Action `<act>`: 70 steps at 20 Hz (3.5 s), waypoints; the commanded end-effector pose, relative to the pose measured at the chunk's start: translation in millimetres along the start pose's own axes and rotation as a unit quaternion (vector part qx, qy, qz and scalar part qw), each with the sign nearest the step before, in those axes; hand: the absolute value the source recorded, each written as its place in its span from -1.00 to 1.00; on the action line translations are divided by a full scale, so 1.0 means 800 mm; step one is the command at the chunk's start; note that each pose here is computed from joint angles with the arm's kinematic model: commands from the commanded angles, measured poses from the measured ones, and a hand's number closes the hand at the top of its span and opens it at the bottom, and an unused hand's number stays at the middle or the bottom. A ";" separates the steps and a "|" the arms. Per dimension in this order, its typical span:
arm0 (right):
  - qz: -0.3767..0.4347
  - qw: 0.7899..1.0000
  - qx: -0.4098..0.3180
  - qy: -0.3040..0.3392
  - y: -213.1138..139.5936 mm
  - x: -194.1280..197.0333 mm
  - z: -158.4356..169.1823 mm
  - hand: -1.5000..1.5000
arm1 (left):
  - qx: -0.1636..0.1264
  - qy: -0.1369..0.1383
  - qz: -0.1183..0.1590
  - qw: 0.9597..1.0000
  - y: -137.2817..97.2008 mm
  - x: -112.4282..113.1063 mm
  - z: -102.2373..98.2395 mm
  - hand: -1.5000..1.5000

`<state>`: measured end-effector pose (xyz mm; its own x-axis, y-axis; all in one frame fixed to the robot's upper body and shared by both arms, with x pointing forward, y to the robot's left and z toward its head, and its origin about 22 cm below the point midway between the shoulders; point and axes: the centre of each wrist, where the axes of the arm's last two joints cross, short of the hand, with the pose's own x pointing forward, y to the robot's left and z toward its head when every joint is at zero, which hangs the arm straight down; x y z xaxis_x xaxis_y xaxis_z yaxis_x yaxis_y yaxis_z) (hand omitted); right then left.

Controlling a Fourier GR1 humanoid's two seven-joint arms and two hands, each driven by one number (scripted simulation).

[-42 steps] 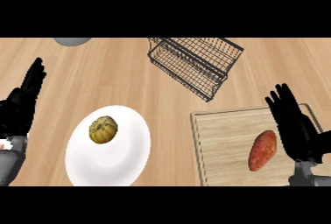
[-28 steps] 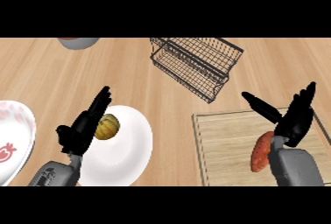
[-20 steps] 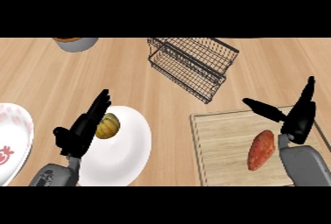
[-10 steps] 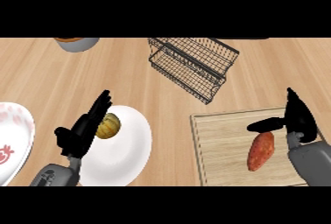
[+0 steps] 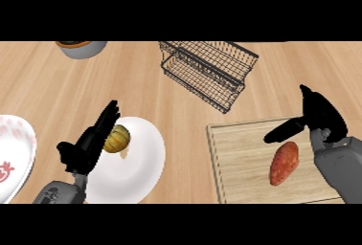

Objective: Pick the sweet potato from the tray and place it in the tiered basket

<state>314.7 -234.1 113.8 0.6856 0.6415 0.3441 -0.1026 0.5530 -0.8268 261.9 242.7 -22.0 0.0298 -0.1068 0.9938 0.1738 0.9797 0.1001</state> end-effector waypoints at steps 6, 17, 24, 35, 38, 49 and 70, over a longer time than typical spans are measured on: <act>0.076 0.985 -0.018 0.156 0.001 -0.006 -0.013 -1.00 | 0.007 -0.005 -0.002 1.000 -0.003 0.006 -0.005 0.00; 0.035 0.983 0.012 0.181 0.046 -0.019 -0.008 -1.00 | -0.005 0.000 0.000 1.000 -0.005 0.000 0.013 0.00; 0.047 0.972 0.014 0.229 0.074 -0.068 -0.002 -1.00 | 0.002 -0.001 -0.001 1.000 -0.006 0.011 -0.004 0.00; 0.025 0.970 0.017 0.243 0.080 -0.081 0.021 -1.00 | -0.003 0.000 0.000 1.000 -0.003 0.004 0.000 0.00; 0.035 0.970 0.022 0.239 0.082 -0.055 0.013 -1.00 | -0.012 -0.007 0.004 1.000 -0.009 0.017 -0.014 0.00; -0.004 0.986 -0.047 0.162 0.096 -0.070 0.022 1.00 | -0.012 -0.002 0.010 1.000 0.002 0.010 -0.008 0.00; -0.061 0.981 -0.174 -0.065 0.030 -0.108 0.100 1.00 | -0.003 -0.003 -0.001 1.000 0.008 0.006 -0.005 0.00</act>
<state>198.2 -244.9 72.4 0.6662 0.6770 0.3127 0.0861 0.3467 -0.9340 264.9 239.7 -17.4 0.0221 -0.1032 0.9944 0.1867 0.9776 0.0973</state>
